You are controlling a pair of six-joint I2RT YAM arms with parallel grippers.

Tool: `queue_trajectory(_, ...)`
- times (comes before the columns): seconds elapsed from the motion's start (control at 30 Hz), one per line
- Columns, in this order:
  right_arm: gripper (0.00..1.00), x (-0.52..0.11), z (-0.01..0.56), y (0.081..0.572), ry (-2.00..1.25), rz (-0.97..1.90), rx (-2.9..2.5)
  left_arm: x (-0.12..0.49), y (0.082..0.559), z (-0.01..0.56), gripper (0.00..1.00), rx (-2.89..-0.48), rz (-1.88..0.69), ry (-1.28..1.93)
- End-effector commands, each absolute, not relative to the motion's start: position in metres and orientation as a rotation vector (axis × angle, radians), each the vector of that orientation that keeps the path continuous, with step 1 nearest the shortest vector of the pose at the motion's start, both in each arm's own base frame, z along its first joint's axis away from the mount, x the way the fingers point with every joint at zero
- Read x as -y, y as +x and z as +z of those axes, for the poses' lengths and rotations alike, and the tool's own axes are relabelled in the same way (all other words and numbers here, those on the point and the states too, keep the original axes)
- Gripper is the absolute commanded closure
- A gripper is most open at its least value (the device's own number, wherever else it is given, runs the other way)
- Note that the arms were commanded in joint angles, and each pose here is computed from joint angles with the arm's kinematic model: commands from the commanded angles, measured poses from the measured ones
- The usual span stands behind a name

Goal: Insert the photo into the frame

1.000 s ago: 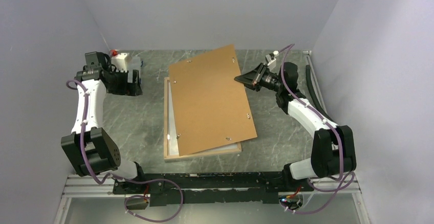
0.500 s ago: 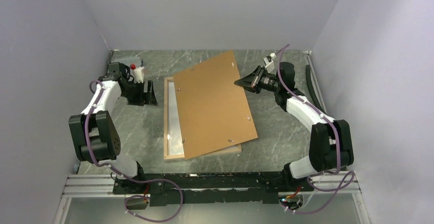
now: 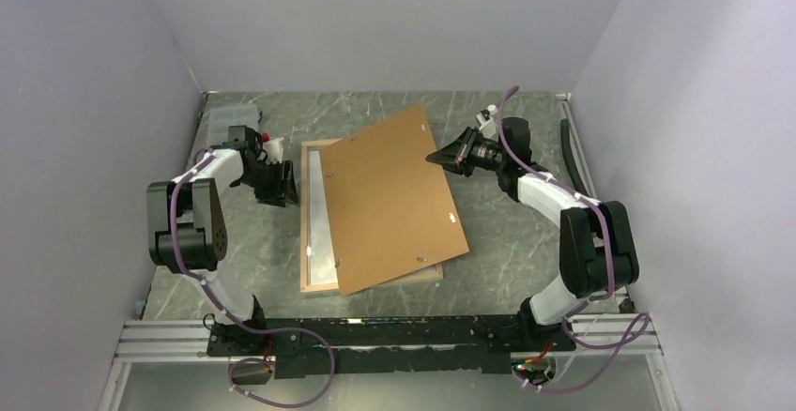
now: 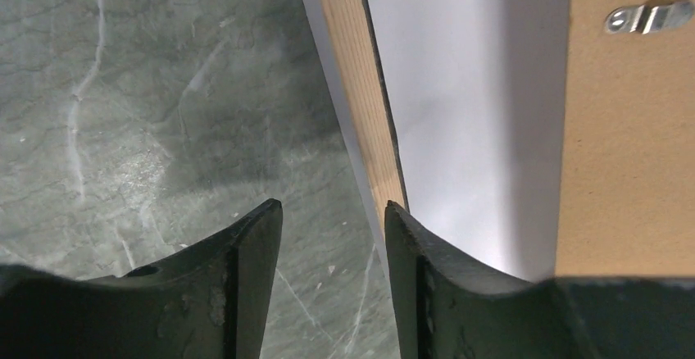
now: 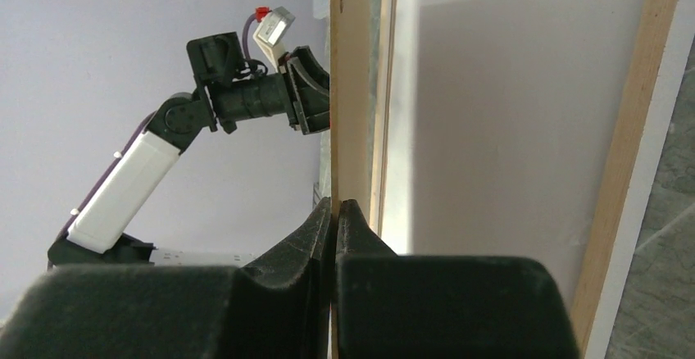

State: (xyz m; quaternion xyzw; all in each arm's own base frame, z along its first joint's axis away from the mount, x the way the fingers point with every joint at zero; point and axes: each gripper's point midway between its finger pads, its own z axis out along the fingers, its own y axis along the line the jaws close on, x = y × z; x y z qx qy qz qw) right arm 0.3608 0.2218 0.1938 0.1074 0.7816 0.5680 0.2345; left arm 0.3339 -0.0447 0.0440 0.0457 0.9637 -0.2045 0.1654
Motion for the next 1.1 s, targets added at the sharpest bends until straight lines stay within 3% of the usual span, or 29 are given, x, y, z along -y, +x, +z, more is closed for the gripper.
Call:
queue_trajectory(0.0, 1.00, -0.232, 0.222, 0.364, 0.194, 1.630, -2.041, 0.054, 0.341, 0.042, 0.50, -2.723, -0.604, 0.133)
queue_trajectory(0.17, 1.00, -0.234, 0.218, 0.373, 0.212, 1.622, -2.039, 0.056, 0.343, 0.038, 0.64, -2.730, -0.603, 0.134)
queue_trajectory(0.53, 1.00, -0.241, 0.194, 0.393, 0.302, 1.661, -2.023, 0.061, 0.339, 0.029, 0.79, -2.775, -0.634, 0.148)
queue_trajectory(1.07, 1.00, -0.256, 0.179, 0.393, 0.319, 1.683, -2.040, 0.059, 0.333, 0.022, 0.90, -2.784, -0.623, 0.183)
